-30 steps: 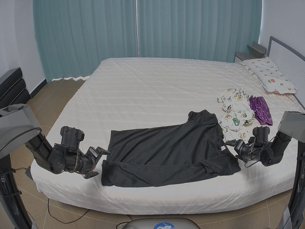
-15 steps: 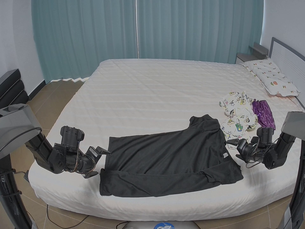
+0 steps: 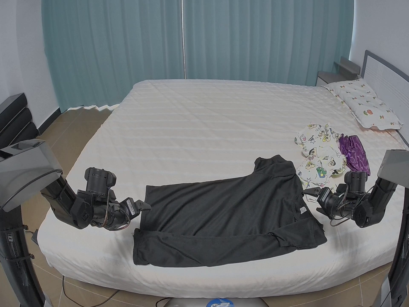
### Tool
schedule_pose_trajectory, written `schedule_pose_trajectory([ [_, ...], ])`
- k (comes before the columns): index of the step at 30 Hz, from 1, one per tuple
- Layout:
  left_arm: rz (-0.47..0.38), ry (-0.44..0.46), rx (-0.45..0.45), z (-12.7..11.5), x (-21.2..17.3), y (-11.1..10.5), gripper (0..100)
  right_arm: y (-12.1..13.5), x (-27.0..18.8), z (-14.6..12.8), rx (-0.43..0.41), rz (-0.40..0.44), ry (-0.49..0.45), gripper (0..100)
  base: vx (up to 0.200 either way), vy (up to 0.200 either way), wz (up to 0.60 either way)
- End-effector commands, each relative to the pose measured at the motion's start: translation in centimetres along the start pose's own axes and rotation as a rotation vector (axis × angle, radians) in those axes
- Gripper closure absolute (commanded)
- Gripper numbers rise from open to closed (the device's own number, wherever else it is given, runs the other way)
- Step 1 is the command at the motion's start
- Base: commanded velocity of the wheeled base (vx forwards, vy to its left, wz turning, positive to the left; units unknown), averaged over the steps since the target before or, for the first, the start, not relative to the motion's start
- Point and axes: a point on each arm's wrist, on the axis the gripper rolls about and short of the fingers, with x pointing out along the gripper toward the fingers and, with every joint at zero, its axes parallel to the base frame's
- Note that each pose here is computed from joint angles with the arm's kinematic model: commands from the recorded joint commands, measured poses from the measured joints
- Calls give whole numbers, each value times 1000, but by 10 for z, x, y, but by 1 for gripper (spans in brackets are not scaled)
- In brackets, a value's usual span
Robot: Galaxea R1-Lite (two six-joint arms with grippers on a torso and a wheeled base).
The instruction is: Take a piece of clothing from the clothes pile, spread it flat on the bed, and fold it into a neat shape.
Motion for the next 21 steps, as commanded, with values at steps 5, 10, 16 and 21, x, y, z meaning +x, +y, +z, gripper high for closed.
schedule_pose_trajectory([
  [5, 29, 96, 87, -17, 19, 20, 0, -2, 3, -2, -30, -5, 8, 0, 0, 0, 0],
  [10, 16, 90, 92, -18, 19, 18, 0, -2, 3, -1, -41, -3, 6, 0, 0, 0, 0],
  [16, -3, 101, 124, -26, 25, 12, 0, -2, 4, -1, -43, -1, 4, 0, 0, 0, 0],
  [21, -15, 84, 124, -27, 27, 11, 100, -2, 3, -1, -45, -2, 7, 0, 0, 0, 0],
])
